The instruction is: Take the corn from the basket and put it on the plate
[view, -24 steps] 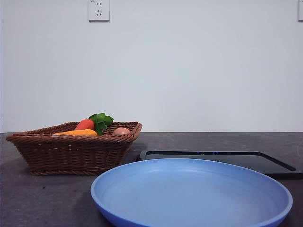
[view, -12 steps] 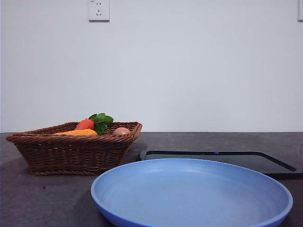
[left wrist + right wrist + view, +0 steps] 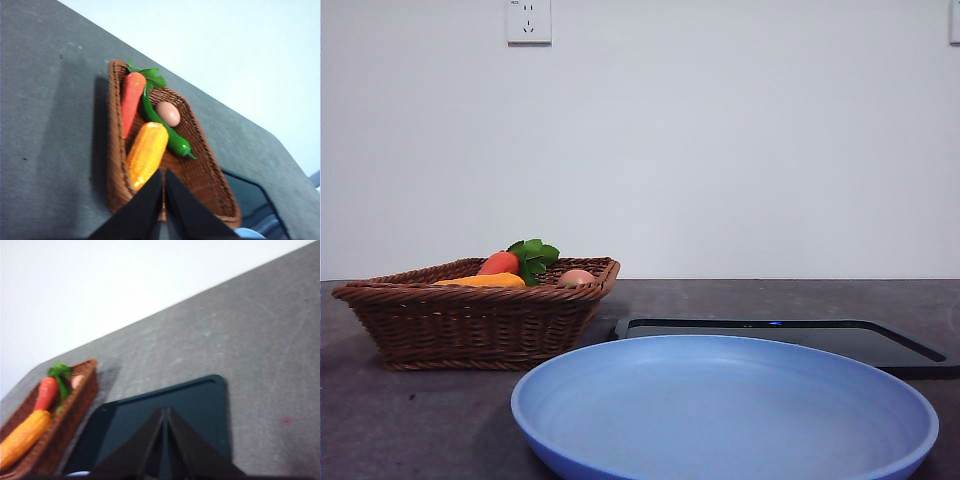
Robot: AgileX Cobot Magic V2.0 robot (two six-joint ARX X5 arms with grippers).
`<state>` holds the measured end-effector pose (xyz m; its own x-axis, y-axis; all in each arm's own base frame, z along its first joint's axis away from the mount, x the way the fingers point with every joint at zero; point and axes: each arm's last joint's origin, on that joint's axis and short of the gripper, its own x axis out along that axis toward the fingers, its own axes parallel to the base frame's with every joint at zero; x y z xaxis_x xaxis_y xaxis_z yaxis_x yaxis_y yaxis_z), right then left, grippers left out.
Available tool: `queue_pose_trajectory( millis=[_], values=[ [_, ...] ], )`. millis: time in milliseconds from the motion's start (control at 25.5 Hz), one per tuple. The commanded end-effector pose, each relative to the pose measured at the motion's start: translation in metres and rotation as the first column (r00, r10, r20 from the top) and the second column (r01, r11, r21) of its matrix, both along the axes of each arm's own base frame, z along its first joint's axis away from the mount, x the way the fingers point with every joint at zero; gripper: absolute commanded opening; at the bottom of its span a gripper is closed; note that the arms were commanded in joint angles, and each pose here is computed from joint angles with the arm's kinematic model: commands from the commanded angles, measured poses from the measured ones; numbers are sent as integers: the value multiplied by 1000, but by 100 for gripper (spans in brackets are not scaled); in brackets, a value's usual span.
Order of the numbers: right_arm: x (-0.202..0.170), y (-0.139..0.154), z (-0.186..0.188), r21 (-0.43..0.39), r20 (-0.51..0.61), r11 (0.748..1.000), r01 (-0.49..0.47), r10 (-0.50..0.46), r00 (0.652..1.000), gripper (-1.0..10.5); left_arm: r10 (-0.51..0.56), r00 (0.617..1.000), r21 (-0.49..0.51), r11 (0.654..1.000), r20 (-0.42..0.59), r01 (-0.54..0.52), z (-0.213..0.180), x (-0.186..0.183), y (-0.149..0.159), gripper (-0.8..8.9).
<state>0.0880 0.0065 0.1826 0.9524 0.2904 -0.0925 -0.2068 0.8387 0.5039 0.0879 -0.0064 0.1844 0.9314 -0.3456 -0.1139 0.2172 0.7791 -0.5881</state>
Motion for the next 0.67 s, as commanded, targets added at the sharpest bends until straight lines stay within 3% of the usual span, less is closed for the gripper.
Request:
queue_pose_trajectory(
  millis=[39, 353, 667],
  values=[
    [-4, 1, 14, 14, -10, 1000, -20, 20, 1000, 2, -30, 999, -8, 1000, -16, 30, 14, -3, -1, 7],
    [-10, 3, 52, -77, -115, 991, -105, 96, 989, 2, -165, 983, 67, 983, -82, 170, 51, -8, -4, 7],
    [2, 9, 83, -89, -257, 947, -310, 279, 925, 2, -274, 942, 163, 938, -192, 306, 74, -7, -6, 7]
  ],
)
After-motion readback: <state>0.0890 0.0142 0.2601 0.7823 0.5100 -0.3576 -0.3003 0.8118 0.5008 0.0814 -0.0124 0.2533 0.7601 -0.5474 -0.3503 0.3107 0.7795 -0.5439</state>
